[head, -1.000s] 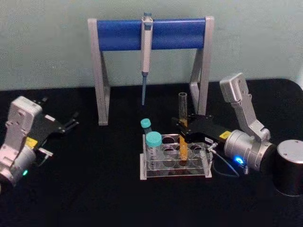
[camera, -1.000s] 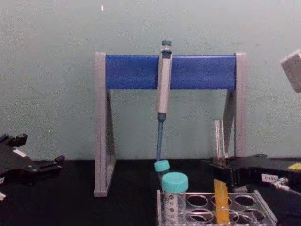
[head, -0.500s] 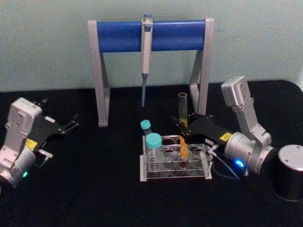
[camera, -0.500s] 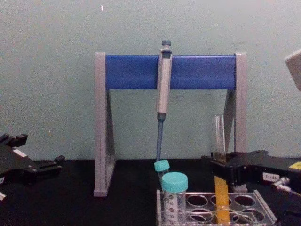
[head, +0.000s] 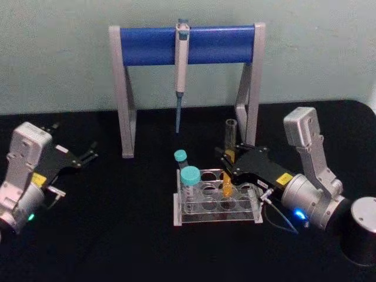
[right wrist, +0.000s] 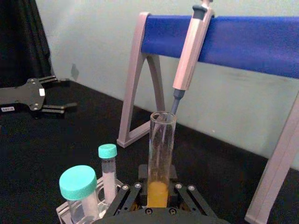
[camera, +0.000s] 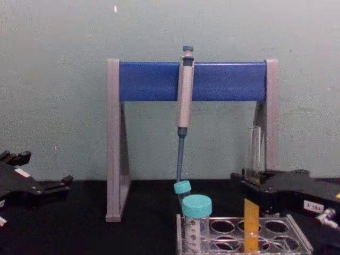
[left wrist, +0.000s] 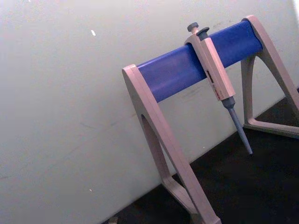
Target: Pick up the test tube from the test tube rack, shake it, then place it back into the test tube rack.
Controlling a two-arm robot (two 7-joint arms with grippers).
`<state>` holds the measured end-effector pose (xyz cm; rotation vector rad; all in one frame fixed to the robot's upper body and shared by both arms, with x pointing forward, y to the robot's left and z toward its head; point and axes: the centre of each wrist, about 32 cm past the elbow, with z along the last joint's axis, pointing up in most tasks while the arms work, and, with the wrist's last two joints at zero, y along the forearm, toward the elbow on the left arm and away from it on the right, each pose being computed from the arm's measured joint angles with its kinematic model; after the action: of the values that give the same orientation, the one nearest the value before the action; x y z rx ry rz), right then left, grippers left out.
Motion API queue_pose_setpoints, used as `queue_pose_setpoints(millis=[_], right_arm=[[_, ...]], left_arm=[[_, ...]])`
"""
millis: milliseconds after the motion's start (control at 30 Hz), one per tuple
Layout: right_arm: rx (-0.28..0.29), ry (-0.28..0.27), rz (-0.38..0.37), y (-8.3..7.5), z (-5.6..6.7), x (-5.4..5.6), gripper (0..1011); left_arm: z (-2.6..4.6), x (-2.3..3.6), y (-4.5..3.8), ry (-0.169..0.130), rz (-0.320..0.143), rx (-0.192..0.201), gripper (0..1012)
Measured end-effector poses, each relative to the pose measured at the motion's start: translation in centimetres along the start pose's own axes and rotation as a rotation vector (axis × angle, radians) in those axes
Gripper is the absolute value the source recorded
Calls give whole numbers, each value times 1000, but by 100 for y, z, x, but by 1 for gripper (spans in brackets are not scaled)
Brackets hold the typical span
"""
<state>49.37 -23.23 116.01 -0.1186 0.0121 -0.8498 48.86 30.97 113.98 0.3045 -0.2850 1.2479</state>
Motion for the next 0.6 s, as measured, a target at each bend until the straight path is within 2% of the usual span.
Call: queue_pose_setpoints(millis=[133, 333, 600], right_arm=[[17, -13, -4, -25, -6, -16, 233], [55, -34, -9, -60, 49, -31, 233], [121, -57, -6, -106, 231, -34, 233]], left_arm=[[0, 0, 0, 0, 0, 0, 1001], [0, 0, 0, 0, 0, 0, 1001], [0, 0, 0, 0, 0, 0, 1001]])
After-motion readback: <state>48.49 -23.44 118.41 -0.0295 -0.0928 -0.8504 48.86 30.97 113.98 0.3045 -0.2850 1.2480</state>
